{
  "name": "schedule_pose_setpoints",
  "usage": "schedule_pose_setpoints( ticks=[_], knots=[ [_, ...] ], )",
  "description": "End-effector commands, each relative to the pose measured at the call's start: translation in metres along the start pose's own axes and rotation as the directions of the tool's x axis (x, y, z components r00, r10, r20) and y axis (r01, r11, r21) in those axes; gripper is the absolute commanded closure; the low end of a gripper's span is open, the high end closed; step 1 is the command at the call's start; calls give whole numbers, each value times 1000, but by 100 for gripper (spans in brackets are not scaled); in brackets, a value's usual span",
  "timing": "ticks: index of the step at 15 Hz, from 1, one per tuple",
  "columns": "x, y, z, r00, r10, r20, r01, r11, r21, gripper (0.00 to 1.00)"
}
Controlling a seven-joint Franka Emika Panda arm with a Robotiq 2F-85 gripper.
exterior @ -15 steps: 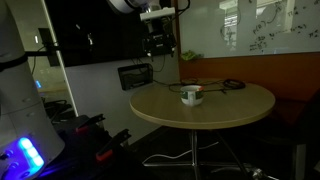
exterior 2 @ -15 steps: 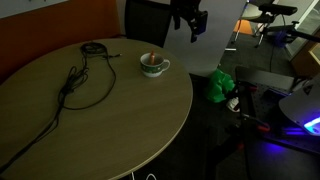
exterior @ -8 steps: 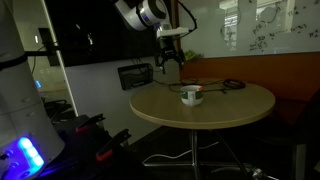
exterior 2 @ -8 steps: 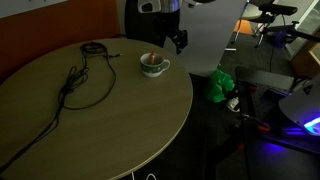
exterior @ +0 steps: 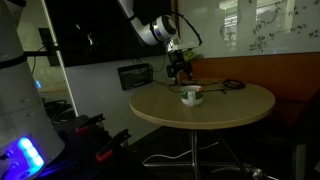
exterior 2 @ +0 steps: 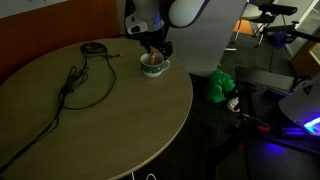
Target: Take the orange marker out of the mug
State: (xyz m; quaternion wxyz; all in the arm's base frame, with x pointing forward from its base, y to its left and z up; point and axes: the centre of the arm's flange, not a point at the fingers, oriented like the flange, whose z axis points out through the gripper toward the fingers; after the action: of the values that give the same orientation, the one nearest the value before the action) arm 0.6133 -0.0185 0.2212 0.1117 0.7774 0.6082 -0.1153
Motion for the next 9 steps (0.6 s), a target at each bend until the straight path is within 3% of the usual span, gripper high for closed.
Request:
schedule_pose_setpoints(
  ticks=[1, 6, 9],
  knots=[
    [4, 24, 7, 996, -73, 43, 73, 997, 8, 10],
    [14, 40, 24, 990, -111, 84, 108, 993, 36, 37],
    [20, 45, 35, 986, -124, 108, 120, 992, 44, 37]
  ],
)
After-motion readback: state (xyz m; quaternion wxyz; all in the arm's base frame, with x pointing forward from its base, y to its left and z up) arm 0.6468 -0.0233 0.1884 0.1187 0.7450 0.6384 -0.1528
